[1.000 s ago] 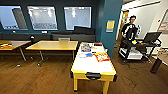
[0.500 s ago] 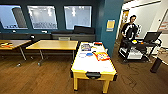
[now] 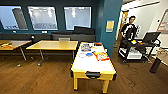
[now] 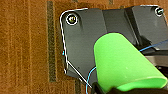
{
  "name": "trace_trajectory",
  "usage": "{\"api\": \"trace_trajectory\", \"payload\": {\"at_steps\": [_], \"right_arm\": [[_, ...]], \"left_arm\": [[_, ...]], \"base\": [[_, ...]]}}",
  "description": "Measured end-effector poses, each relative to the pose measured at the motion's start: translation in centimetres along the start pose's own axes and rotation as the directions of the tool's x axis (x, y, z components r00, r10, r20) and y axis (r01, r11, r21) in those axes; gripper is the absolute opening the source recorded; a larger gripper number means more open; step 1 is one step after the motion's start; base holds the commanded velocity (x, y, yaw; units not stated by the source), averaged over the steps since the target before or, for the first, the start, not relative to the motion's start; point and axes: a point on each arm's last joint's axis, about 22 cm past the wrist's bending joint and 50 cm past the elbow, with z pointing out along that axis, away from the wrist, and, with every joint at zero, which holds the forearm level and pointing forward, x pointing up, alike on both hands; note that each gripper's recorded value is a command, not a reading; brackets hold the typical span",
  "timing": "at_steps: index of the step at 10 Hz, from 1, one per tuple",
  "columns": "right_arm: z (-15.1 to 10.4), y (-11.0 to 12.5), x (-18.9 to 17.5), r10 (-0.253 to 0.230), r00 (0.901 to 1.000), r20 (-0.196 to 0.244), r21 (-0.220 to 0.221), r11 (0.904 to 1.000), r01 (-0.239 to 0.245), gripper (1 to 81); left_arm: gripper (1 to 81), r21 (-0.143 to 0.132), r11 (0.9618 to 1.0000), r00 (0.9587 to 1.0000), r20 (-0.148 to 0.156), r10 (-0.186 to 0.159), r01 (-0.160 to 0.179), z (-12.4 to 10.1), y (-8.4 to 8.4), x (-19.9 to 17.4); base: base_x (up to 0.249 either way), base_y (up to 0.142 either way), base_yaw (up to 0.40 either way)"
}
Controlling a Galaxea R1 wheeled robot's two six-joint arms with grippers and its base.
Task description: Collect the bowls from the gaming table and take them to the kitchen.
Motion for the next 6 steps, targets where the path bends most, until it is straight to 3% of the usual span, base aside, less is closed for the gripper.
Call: {"api": "trace_trajectory", "payload": {"at_steps": [2,3,6], "right_arm": [[0.0,0.4,1.2,-0.005,0.9998,-0.018,-0.006,1.0,0.005,1.0],[0.1,0.4,1.5,-0.006,0.9998,-0.021,-0.007,1.0,0.006,1.0],[0.0,0.0,-0.6,0.0,1.0,0.009,-0.003,1.0,0.0,1.0]], "left_arm": [[1.0,-0.003,1.0,1.0,-0.009,0.001,-0.001,0.1,0.2,0.3],[1.0,-0.004,1.0,0.9998,0.022,-0.003,0.003,0.1,0.4,-1.5],[1.0,0.004,1.0,1.0,-0.007,0.005,-0.005,0.1,0.0,0.5]], "base": [[0.0,0.0,-0.396],[0.0,0.0,-0.396],[0.0,0.0,-0.396]]}}
